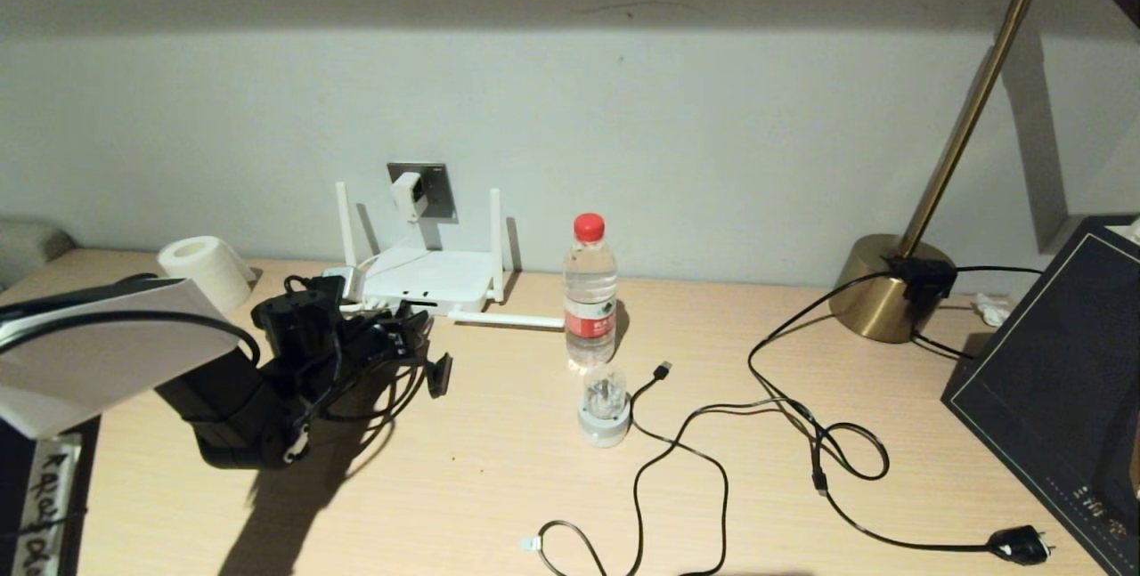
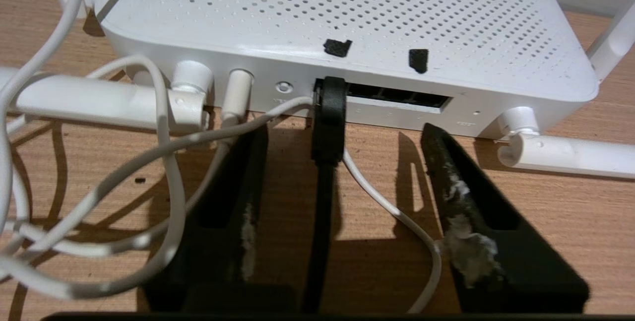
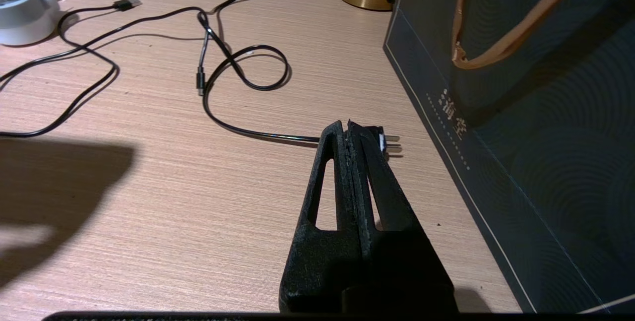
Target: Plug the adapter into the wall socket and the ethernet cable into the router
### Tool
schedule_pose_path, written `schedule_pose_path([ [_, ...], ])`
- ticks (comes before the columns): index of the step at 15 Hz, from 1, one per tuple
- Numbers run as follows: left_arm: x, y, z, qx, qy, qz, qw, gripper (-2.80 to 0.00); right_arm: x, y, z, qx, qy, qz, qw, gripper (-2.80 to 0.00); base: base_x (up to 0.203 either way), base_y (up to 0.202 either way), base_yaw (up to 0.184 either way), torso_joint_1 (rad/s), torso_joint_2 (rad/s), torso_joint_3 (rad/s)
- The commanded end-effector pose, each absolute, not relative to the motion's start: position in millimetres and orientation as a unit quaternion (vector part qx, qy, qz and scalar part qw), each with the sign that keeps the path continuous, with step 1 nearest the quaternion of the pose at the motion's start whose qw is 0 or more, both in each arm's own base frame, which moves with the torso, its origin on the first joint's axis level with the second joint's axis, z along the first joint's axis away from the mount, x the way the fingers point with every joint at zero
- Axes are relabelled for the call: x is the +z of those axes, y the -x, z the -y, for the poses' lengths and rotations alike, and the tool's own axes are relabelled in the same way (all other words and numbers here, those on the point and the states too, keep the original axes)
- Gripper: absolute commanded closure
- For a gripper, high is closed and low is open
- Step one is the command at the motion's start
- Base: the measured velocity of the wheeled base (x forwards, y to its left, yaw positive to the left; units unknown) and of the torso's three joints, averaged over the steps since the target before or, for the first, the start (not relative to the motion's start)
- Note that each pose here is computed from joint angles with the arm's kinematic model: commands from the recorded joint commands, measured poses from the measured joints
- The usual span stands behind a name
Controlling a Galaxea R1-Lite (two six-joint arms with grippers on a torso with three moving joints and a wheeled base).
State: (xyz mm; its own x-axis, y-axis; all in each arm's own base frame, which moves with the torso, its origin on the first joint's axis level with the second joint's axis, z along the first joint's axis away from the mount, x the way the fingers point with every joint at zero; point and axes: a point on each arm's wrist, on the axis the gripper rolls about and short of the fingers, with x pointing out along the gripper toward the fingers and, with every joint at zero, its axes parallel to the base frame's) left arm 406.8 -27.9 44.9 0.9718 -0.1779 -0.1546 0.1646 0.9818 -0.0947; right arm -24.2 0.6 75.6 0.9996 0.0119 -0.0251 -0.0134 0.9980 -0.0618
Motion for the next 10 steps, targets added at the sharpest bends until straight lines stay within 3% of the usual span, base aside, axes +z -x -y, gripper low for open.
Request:
schedule_pose_path([
  [1,45,-401,27,-0.086,0.041,-0.08,0.992,-2.8,76,24,-1,0.007,0.032,-0.013,0.999,0.0,0.0,0.0,0.0,0.0,0.0,0.0],
  [10,75,-356,30,-0.096,0.042,-0.057,0.993,-2.8,75,24,-1,0.007,0.031,-0.014,0.999,0.0,0.0,0.0,0.0,0.0,0.0,0.0],
])
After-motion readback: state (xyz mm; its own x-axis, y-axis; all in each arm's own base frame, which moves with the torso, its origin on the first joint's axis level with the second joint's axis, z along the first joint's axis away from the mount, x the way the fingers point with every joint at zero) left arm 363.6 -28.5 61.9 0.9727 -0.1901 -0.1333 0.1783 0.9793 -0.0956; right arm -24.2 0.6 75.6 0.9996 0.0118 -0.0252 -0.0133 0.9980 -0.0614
